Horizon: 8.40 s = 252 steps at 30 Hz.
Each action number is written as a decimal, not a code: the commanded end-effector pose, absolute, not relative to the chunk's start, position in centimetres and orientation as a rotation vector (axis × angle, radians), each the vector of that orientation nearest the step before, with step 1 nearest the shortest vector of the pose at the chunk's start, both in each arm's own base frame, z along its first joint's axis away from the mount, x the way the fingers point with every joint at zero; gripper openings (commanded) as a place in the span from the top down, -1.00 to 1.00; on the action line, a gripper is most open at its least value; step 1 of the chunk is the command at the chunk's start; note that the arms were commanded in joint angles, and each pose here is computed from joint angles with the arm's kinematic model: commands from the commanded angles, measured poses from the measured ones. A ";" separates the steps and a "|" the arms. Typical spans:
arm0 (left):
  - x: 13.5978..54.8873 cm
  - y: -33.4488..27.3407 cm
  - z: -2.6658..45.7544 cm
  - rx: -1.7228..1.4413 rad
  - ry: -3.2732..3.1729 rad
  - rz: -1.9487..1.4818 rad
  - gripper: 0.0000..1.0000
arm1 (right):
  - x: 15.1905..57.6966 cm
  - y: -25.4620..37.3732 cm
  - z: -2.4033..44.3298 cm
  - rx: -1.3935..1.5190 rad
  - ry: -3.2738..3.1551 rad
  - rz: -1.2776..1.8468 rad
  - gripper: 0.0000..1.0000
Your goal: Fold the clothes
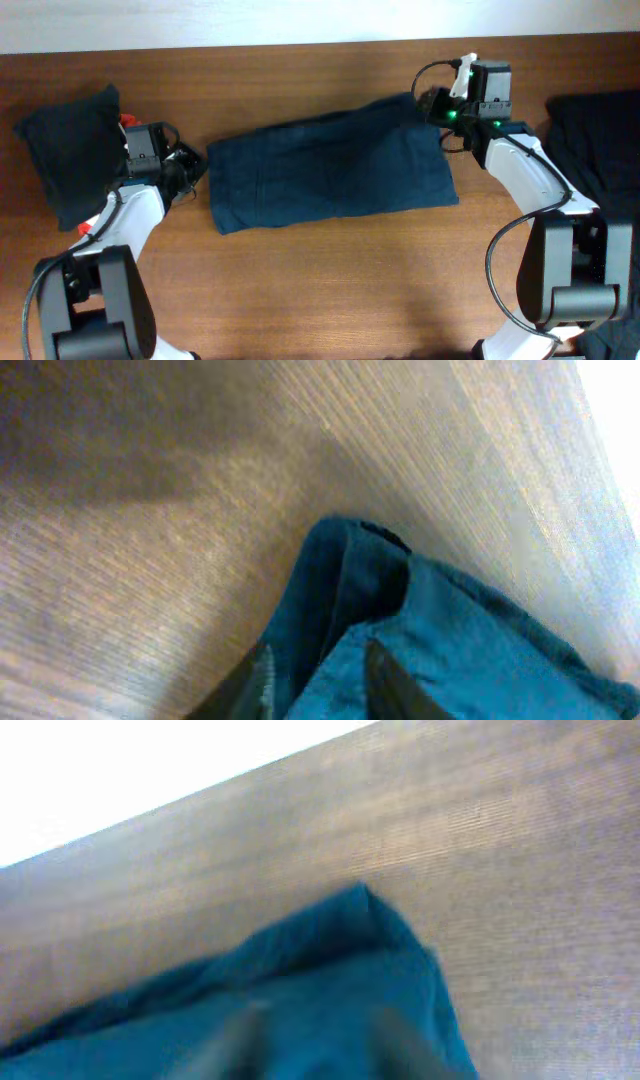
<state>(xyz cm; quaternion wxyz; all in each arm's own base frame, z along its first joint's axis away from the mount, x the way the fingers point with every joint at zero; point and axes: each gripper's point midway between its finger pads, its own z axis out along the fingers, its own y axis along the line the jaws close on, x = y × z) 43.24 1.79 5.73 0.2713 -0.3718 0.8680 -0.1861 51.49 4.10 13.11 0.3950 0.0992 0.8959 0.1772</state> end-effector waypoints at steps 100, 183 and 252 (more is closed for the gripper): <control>45.7 -19.4 17.3 -0.174 2.378 -0.652 0.14 | 32.4 13.0 18.4 -0.350 2.939 0.825 0.43; 43.2 16.2 31.0 -0.583 2.111 0.073 0.99 | 30.4 1.0 12.8 0.399 3.172 0.182 0.00; 18.5 -1.0 24.6 -0.051 2.186 -0.114 -0.98 | 21.5 2.5 21.7 0.052 2.431 0.235 -0.98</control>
